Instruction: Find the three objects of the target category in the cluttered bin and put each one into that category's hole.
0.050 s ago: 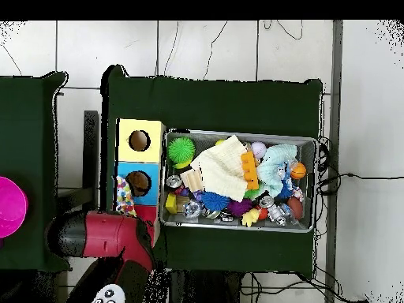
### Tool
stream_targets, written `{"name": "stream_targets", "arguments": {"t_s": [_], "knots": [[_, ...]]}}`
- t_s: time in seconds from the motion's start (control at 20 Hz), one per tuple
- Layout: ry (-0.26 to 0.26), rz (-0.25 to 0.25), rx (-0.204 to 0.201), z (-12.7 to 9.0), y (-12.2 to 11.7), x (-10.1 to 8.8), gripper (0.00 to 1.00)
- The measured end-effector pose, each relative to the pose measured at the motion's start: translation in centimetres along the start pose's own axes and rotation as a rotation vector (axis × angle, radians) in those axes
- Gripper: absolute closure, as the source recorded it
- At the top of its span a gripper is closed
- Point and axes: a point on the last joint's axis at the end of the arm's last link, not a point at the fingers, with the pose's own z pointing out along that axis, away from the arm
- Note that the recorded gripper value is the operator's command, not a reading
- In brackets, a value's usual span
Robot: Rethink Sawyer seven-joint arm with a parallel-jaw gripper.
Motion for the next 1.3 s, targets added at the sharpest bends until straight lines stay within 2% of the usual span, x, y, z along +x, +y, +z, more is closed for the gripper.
{"name": "stream_targets", "arguments": {"t_s": [0.2, 0.6, 0.75, 0.8, 1.05, 1.1, 1.3], "knots": [[-0.043, 0.001, 0.001, -0.8, -0.7, -2.5, 1.0], [-0.117, 0.025, 0.003, -2.0, -3.6, -7.7, 1.0], [-0.139, 0.027, 0.0, -2.3, -4.1, -8.9, 1.0], [-0.169, 0.026, -0.003, -2.3, -4.4, -10.1, 1.0], [-0.247, 0.018, -0.009, -1.8, -4.3, -12.2, 1.0], [-0.279, 0.015, -0.013, -1.5, -4.1, -13.0, 1.0], [-0.341, 0.001, -0.019, -0.7, -3.1, -14.5, 1.0]]}}
